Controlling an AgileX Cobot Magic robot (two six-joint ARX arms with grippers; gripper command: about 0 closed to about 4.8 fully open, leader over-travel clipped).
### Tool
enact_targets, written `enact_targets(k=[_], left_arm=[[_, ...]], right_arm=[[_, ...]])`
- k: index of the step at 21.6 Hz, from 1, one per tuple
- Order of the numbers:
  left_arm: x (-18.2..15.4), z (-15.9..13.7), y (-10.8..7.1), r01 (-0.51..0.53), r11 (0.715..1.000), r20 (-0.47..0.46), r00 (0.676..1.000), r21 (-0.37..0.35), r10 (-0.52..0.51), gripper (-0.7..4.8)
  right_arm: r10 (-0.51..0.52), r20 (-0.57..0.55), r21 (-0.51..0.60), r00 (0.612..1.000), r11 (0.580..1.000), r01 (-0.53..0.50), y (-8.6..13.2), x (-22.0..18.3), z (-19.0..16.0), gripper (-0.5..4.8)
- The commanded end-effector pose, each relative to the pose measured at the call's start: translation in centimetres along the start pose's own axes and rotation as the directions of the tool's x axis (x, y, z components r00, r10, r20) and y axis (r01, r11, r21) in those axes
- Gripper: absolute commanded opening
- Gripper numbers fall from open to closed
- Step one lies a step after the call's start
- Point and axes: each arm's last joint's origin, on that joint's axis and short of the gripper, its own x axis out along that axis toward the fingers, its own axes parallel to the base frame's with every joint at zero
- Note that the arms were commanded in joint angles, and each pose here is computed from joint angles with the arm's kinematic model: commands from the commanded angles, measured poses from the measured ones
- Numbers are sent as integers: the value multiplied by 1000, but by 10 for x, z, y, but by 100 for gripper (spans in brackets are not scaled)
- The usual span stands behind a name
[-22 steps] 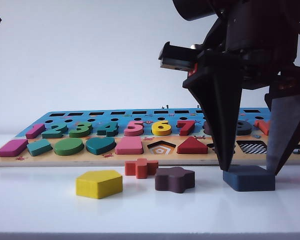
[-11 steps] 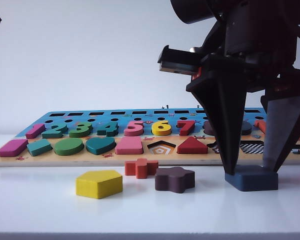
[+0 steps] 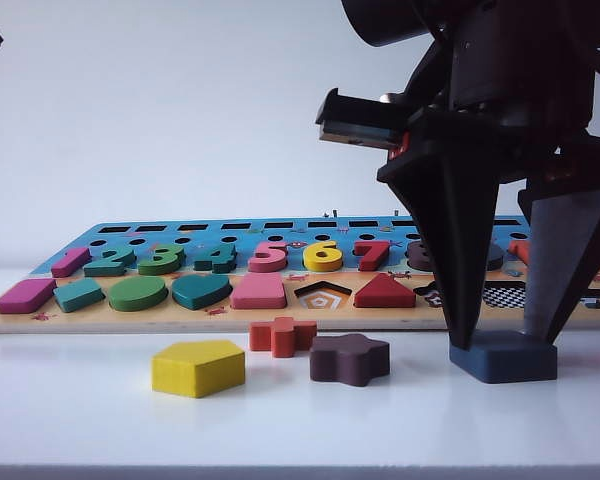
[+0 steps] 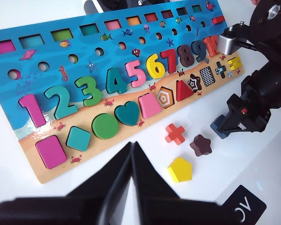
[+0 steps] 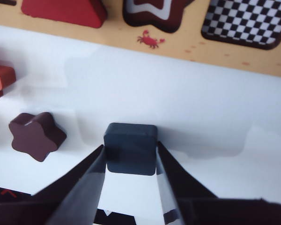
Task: Insert the cube into the slot.
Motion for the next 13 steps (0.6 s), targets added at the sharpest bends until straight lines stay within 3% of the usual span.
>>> enact_targets(k=[1, 6, 9, 13], left_arm=[[-1, 2, -1, 10, 1000, 17, 1000, 14, -10, 7], [-1, 2, -1, 10, 1000, 17, 1000, 14, -10, 7], [-1, 2, -1, 9, 1000, 17, 1000, 14, -9, 7], [-1, 2, -1, 9, 1000, 17, 1000, 14, -9, 7]], right_arm=[[34, 54, -4, 998, 999, -34, 3, -6, 2, 141], [80, 134, -18, 988, 997, -78, 5, -18, 4, 116], [39, 230, -26, 972, 999, -33, 3, -30, 4, 93], [-23, 289, 41, 957, 999, 11, -11, -35, 13, 89]])
